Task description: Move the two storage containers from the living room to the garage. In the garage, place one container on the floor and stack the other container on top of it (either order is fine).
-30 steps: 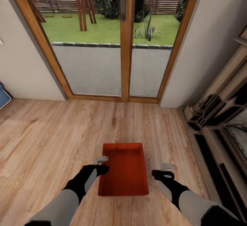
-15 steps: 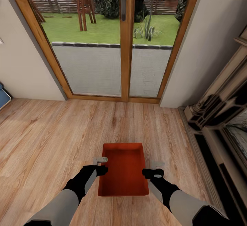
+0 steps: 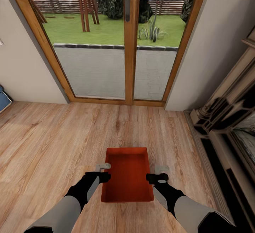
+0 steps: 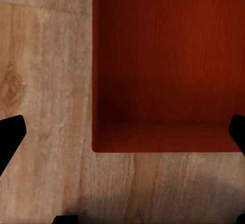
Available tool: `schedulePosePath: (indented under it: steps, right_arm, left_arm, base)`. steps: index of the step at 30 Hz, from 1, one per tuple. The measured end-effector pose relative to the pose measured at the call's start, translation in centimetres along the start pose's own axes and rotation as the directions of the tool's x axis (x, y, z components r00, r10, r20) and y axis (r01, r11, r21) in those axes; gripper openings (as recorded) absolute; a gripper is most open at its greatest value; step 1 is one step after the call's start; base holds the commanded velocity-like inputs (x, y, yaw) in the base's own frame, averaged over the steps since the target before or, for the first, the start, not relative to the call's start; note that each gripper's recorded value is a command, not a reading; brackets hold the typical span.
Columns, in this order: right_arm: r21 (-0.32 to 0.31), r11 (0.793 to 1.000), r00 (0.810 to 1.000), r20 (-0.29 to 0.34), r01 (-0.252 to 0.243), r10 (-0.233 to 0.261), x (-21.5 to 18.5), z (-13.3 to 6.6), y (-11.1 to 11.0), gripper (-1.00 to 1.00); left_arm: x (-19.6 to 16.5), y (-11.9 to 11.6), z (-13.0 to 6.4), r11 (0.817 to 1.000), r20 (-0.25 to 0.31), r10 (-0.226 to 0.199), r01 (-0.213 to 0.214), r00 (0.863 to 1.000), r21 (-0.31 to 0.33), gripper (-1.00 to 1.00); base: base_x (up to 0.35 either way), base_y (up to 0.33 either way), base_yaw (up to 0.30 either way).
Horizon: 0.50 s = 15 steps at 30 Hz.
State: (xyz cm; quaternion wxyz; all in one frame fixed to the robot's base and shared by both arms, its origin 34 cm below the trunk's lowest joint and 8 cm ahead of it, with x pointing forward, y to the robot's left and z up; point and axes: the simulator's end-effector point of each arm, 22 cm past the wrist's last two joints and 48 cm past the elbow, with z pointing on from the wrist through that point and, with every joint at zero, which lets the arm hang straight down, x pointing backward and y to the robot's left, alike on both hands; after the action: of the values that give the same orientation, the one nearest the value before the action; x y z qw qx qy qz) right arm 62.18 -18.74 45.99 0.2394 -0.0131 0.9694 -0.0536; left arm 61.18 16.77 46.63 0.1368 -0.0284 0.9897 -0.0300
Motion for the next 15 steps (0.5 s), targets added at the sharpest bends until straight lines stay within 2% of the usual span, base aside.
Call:
schedulePosePath:
  steps: [15]
  right_arm:
    - [-0.005, 1.0, 1.0, 0.007, 0.0, 0.0, -0.23, -0.06, 0.32, 1.0]
  left_arm:
    - [-0.98, 0.19, -0.2, 1.0, 0.023, -0.002, 0.002, 1.0, 0.0, 1.0]
  base:
    - [0.0, 0.0, 0.0]
